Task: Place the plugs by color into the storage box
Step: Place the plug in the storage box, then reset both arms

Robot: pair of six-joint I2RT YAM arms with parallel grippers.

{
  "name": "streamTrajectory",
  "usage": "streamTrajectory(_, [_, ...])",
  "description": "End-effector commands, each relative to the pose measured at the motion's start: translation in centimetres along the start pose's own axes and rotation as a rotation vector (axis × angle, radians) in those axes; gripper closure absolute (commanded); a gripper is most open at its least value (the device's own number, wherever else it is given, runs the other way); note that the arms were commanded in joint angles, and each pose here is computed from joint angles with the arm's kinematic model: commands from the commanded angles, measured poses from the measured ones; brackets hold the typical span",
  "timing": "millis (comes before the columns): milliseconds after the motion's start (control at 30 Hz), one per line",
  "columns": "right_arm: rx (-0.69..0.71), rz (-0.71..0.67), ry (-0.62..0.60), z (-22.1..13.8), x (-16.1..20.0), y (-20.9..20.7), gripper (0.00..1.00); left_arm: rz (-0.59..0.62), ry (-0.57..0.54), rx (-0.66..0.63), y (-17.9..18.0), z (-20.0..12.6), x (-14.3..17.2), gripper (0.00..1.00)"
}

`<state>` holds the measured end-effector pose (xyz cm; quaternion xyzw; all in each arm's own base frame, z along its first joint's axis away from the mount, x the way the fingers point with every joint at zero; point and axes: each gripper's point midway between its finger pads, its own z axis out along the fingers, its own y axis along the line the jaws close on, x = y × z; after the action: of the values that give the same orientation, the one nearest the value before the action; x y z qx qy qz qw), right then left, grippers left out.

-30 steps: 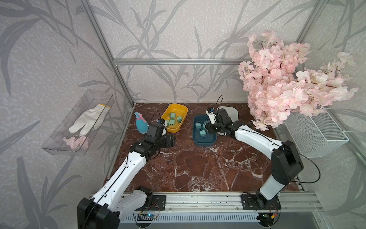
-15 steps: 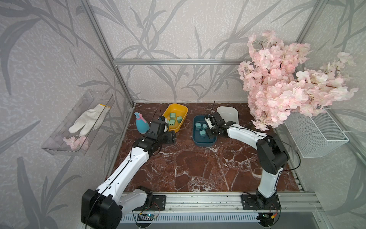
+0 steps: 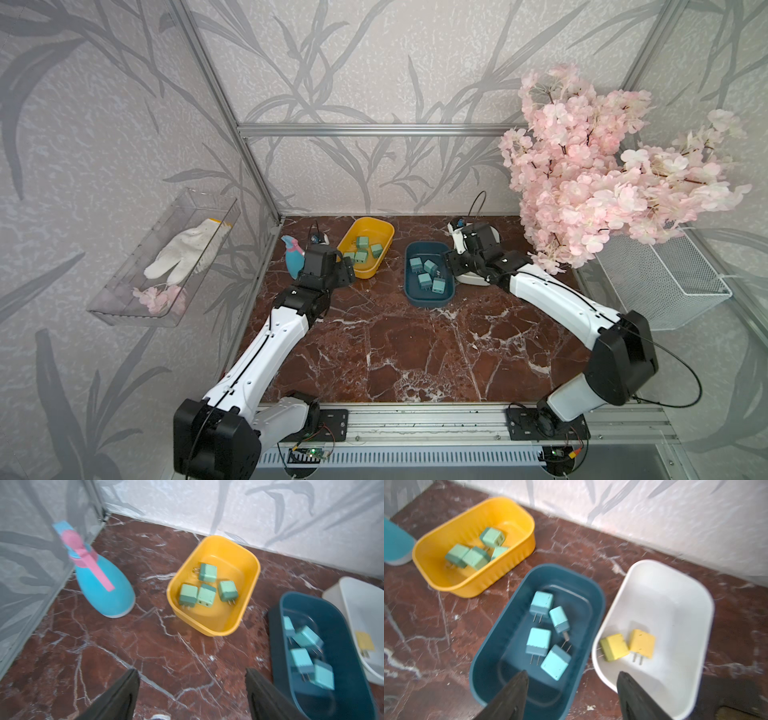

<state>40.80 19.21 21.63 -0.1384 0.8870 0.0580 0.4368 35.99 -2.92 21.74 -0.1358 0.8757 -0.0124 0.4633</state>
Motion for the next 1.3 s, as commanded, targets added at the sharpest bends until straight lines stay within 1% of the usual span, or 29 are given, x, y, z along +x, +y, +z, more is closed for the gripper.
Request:
streamTrajectory(0, [0.245, 0.031, -0.043, -0.7, 1.4, -6.8, 0.22, -0.036, -0.054, -0.162, 3.4, 1.4, -1.1, 0.15])
streamTrajectory(100, [0.424, 0.007, -0.124, -2.0, 3.1, -11.2, 0.07, 0.054, -0.100, -0.224, 4.7, 2.2, -0.5, 0.14])
streamTrajectory(167, [0.490, -0.027, -0.155, -2.0, 5.0, -13.1, 0.01, 0.083, -0.125, -0.275, 5.9, 2.7, 0.7, 0.14])
streamTrajectory(267, [0.570, -0.029, -0.212, -1.6, 7.8, -15.6, 0.00, 0.112, -0.148, -0.339, 7.5, 3.3, 2.6, 0.14])
streamTrajectory(367, [0.559, 0.014, -0.231, -0.3, 10.5, -16.7, 0.00, 0.142, -0.177, -0.331, 7.8, 4.1, 3.8, 0.14])
streamTrajectory(400, [0.548, 0.030, -0.229, 0.3, 11.3, -16.9, 0.00, 0.154, -0.184, -0.315, 7.6, 4.5, 4.1, 0.16])
streamTrajectory(467, [0.523, 0.032, -0.225, 1.6, 12.6, -16.8, 0.00, 0.184, -0.167, -0.306, 7.5, 5.8, 5.3, 0.18])
streamTrajectory(500, [0.502, 0.021, -0.268, 1.9, 12.3, -16.3, 0.00, 0.204, -0.149, -0.306, 7.5, 6.6, 6.0, 0.19])
streamTrajectory(533, [0.466, 0.013, -0.284, 2.3, 12.3, -15.9, 0.00, 0.217, -0.140, -0.312, 7.6, 7.2, 6.6, 0.19])
streamTrajectory(567, [0.452, 0.008, -0.283, 2.5, 12.1, -15.7, 0.00, 0.216, -0.162, -0.329, 7.8, 7.6, 6.4, 0.21])
streamTrajectory(600, [0.447, 0.022, -0.271, 2.5, 12.4, -15.8, 0.00, 0.227, -0.152, -0.328, 7.6, 7.8, 6.3, 0.21])
streamTrajectory(633, [0.435, 0.029, -0.279, 2.4, 12.7, -15.8, 0.00, 0.236, -0.149, -0.299, 7.2, 7.9, 6.0, 0.22])
streamTrajectory(700, [0.394, 0.039, -0.335, 1.9, 12.8, -15.5, 0.00, 0.232, -0.224, -0.219, 6.5, 8.2, 5.4, 0.22])
streamTrajectory(767, [0.336, 0.034, -0.388, 1.8, 13.5, -14.9, 0.00, 0.248, -0.218, -0.196, 6.4, 8.3, 5.4, 0.22])
streamTrajectory(800, [0.336, 0.033, -0.436, 1.4, 13.5, -15.0, 0.00, 0.257, -0.233, -0.168, 6.1, 8.4, 5.3, 0.22])
streamTrajectory(867, [0.324, 0.050, -0.423, 1.0, 14.2, -15.0, 0.00, 0.292, -0.282, -0.098, 5.2, 8.3, 5.8, 0.22])
streamTrajectory(900, [0.324, 0.060, -0.424, 1.0, 14.2, -15.2, 0.00, 0.288, -0.329, -0.096, 5.3, 8.2, 5.8, 0.20])
streamTrajectory(933, [0.334, 0.066, -0.430, 1.1, 14.1, -15.5, 0.01, 0.263, -0.348, -0.115, 5.9, 8.1, 5.9, 0.19])
streamTrajectory(1000, [0.382, 0.105, -0.378, 1.5, 14.4, -16.5, 0.01, 0.215, -0.329, -0.109, 6.9, 8.5, 6.5, 0.17])
streamTrajectory(1033, [0.404, 0.127, -0.359, 1.7, 14.3, -17.2, 0.01, 0.211, -0.321, -0.109, 7.0, 8.9, 6.7, 0.16])
streamTrajectory(1100, [0.401, 0.118, -0.355, 1.9, 14.1, -17.1, 0.01, 0.198, -0.324, -0.119, 7.3, 9.9, 6.3, 0.15])
streamTrajectory(1167, [0.402, 0.120, -0.355, 1.9, 14.1, -17.2, 0.01, 0.156, -0.238, -0.144, 8.4, 10.4, 6.5, 0.14])
streamTrajectory(1200, [0.401, 0.120, -0.354, 1.9, 14.1, -17.1, 0.01, 0.138, -0.250, -0.132, 8.6, 10.4, 6.3, 0.09])
streamTrajectory(1233, [0.401, 0.118, -0.355, 1.9, 14.1, -17.1, 0.01, 0.135, -0.272, -0.133, 8.7, 10.4, 6.2, 0.01])
streamTrajectory(1267, [0.399, 0.116, -0.358, 1.9, 14.0, -17.1, 0.01, 0.135, -0.271, -0.132, 8.8, 10.4, 6.3, 0.00])
